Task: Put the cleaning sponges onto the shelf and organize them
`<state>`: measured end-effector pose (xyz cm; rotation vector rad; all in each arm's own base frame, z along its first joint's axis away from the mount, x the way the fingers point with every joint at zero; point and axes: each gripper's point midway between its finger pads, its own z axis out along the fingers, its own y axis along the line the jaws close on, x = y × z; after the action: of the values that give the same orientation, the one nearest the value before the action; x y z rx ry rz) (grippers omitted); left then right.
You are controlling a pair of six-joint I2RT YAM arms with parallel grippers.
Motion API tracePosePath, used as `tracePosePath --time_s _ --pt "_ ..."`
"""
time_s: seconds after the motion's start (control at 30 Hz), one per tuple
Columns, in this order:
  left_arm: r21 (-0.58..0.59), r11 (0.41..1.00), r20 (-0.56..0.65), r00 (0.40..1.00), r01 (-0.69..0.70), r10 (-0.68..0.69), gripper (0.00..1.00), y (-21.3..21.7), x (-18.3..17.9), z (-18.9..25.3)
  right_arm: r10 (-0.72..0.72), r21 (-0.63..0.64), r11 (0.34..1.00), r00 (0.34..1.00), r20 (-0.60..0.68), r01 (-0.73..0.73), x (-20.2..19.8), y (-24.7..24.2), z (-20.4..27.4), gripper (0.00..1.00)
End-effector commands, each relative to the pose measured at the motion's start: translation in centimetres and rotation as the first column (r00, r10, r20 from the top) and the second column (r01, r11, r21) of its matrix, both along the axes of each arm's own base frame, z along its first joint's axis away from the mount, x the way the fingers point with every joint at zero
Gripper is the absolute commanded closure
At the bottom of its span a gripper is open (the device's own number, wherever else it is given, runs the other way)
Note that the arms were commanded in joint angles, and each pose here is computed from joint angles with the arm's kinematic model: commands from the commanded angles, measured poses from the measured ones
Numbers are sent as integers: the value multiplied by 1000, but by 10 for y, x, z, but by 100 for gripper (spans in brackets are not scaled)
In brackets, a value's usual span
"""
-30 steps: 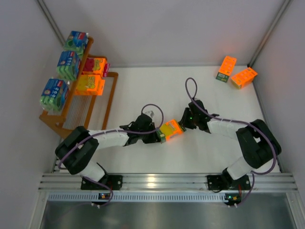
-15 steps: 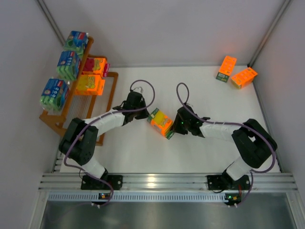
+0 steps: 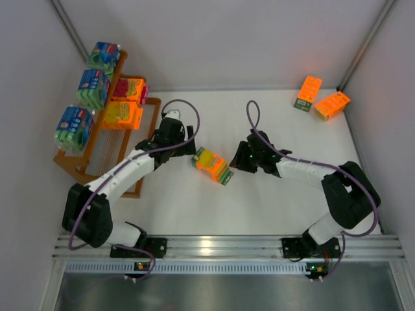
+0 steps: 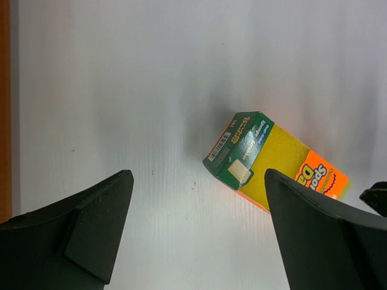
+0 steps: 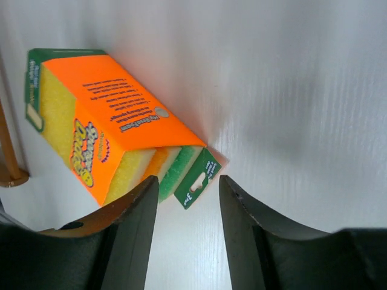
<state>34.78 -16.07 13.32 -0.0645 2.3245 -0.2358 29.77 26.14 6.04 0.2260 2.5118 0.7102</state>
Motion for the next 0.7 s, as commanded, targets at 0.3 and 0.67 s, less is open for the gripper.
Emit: tracePosePath --time_s 0.3,0.67 --pt "77 973 94 970 216 -223 2 -59 -35 44 -32 13 999 987 156 30 16 -61 55 38" --pt "309 779 76 803 545 -591 2 -102 -29 53 -107 -104 984 943 315 147 -1 -124 75 1"
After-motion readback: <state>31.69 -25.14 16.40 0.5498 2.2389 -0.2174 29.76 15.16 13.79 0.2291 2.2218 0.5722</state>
